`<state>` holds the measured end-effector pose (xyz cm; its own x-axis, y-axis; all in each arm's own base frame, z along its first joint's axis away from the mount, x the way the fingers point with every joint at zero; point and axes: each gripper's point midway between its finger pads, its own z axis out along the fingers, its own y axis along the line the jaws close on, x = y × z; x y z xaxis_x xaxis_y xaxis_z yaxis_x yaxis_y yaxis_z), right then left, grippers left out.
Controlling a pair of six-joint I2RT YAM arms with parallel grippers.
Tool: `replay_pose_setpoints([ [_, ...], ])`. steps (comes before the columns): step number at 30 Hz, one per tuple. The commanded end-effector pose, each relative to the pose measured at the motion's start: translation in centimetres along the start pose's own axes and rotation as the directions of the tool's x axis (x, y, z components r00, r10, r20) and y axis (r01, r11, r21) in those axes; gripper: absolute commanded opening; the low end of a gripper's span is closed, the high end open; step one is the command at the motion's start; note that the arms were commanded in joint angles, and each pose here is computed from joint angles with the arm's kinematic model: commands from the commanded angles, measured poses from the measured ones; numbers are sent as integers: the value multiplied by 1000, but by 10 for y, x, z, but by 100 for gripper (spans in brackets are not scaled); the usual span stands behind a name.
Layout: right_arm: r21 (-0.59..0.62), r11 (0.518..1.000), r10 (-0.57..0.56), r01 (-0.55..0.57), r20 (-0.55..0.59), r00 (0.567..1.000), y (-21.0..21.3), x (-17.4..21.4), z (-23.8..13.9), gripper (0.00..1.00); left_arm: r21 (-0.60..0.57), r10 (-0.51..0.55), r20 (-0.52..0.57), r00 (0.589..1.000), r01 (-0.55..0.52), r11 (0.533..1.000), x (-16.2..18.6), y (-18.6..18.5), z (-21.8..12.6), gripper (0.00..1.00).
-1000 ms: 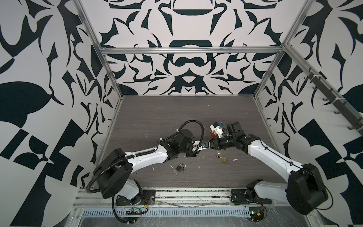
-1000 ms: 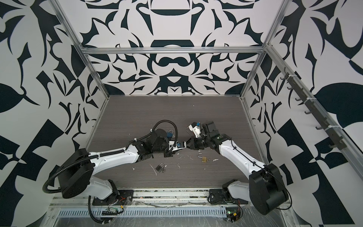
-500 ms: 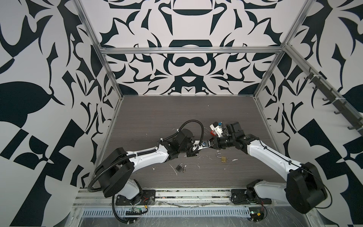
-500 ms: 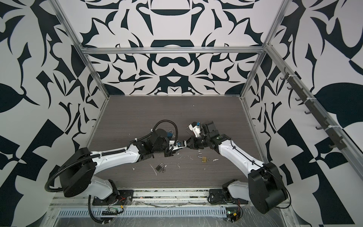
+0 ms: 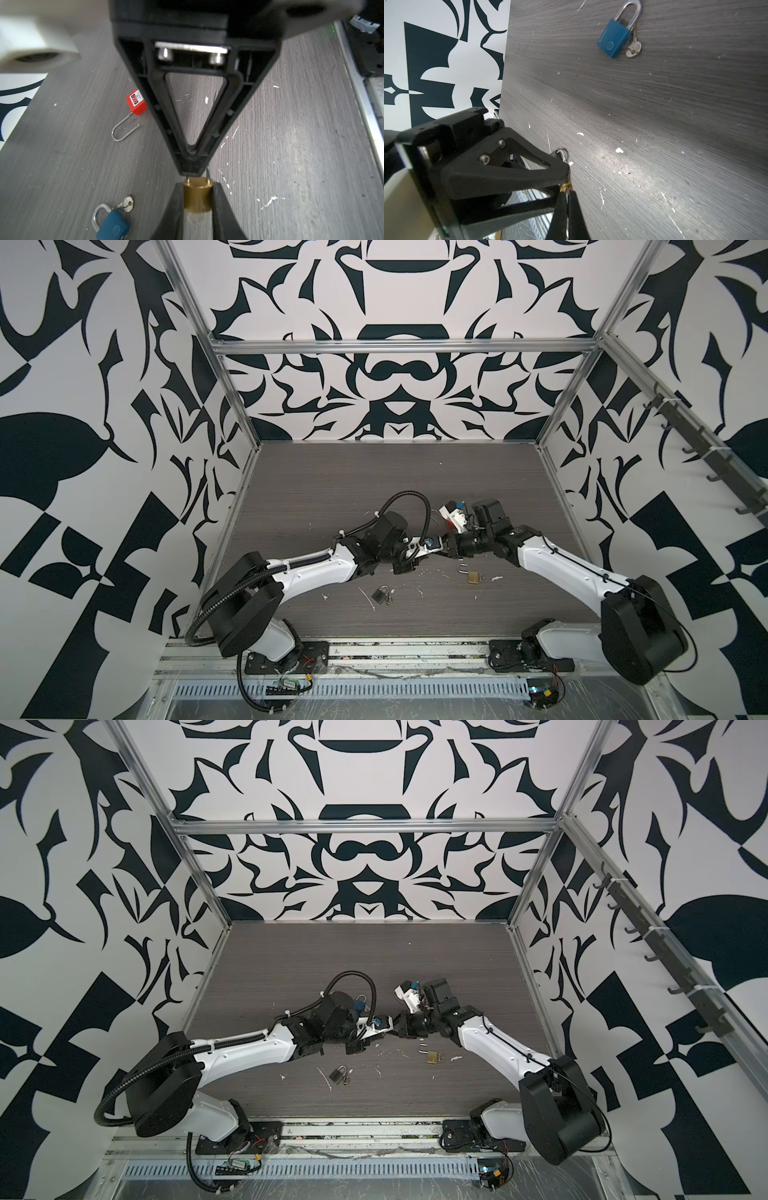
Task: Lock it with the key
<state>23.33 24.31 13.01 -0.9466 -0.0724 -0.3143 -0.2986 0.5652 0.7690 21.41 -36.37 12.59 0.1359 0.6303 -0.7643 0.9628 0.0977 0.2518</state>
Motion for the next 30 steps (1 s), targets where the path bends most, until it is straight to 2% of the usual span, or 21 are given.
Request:
replay_pose_setpoints([
  [1,-21,1000,-12,10,-67,998,0,19,14,0,-99,114,335,935,-86,991,-107,27,-32,0],
  [13,-9,1000,-6,5,-90,996,-5,27,27,0,-129,72,434,898,-17,991,-132,46,-48,0],
  [30,-14,1000,9,-11,-104,995,-9,35,40,0,-162,90,522,848,-5,987,-156,58,-59,0],
])
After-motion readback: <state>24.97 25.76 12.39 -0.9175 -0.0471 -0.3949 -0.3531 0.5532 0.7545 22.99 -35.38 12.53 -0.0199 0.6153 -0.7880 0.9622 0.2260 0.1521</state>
